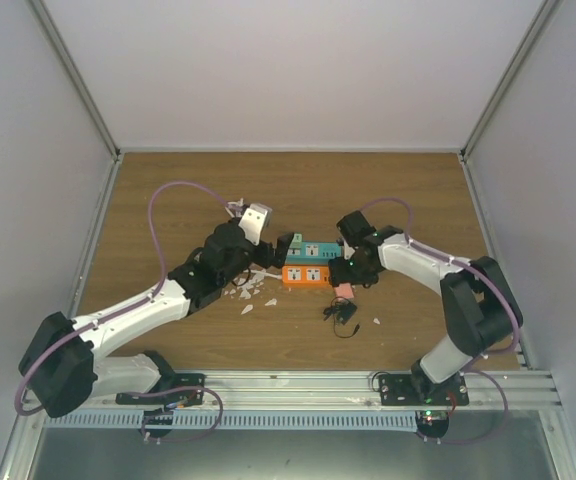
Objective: Insert the plug
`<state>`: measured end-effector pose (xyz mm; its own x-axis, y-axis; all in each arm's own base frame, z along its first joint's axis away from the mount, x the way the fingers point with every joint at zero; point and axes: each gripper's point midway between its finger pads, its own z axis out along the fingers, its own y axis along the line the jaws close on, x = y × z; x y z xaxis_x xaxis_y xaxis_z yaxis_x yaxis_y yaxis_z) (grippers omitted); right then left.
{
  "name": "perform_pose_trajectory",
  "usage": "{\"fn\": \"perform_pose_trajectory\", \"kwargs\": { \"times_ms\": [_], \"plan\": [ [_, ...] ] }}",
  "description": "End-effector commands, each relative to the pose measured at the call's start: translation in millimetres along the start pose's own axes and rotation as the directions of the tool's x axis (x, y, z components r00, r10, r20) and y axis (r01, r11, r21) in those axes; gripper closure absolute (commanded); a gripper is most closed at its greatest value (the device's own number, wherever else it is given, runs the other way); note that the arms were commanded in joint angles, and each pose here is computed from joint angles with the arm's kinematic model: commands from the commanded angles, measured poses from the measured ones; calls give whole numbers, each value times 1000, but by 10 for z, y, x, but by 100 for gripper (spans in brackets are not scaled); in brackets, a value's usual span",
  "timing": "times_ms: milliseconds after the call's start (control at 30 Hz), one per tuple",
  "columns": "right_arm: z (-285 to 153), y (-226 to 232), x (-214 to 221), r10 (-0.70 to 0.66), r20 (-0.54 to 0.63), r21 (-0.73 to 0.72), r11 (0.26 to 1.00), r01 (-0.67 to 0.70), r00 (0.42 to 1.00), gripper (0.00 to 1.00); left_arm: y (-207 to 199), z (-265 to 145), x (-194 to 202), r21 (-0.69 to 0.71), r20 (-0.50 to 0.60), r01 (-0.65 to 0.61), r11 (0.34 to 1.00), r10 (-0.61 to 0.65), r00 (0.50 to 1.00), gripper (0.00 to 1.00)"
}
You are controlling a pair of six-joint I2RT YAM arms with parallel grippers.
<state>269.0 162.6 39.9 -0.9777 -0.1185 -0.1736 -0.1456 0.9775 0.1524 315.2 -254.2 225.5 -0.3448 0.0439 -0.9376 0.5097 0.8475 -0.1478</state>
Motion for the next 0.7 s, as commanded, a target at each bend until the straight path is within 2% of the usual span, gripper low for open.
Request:
{"fn": "perform_pose_trajectory", "kwargs": {
  "times_ms": [0, 200, 400, 567, 667],
  "plan": [
    [248, -11, -10, -23, -35, -7, 1000, 23, 999, 27, 37, -68, -174, 14, 81, 35, 999, -36, 996, 1],
    [390, 27, 56, -49, -70, -15, 999, 48, 996, 28, 56, -64, -169, 13, 79, 38, 999, -39, 996, 1],
    [324, 144, 233, -105, -80, -10, 995, 104, 991, 31, 72, -85, -193, 12, 86, 42, 999, -42, 995, 1],
    [45, 309, 276, -132, -30, -38, 991, 131, 991, 30, 98, -118, -222, 9, 98, 48, 999, -48, 994, 1],
    [-183, 475, 186, -156, 44, -89, 983, 159, 987, 30, 102, -123, -229, 10, 101, 49, 999, -49, 994, 1]
  ]
}}
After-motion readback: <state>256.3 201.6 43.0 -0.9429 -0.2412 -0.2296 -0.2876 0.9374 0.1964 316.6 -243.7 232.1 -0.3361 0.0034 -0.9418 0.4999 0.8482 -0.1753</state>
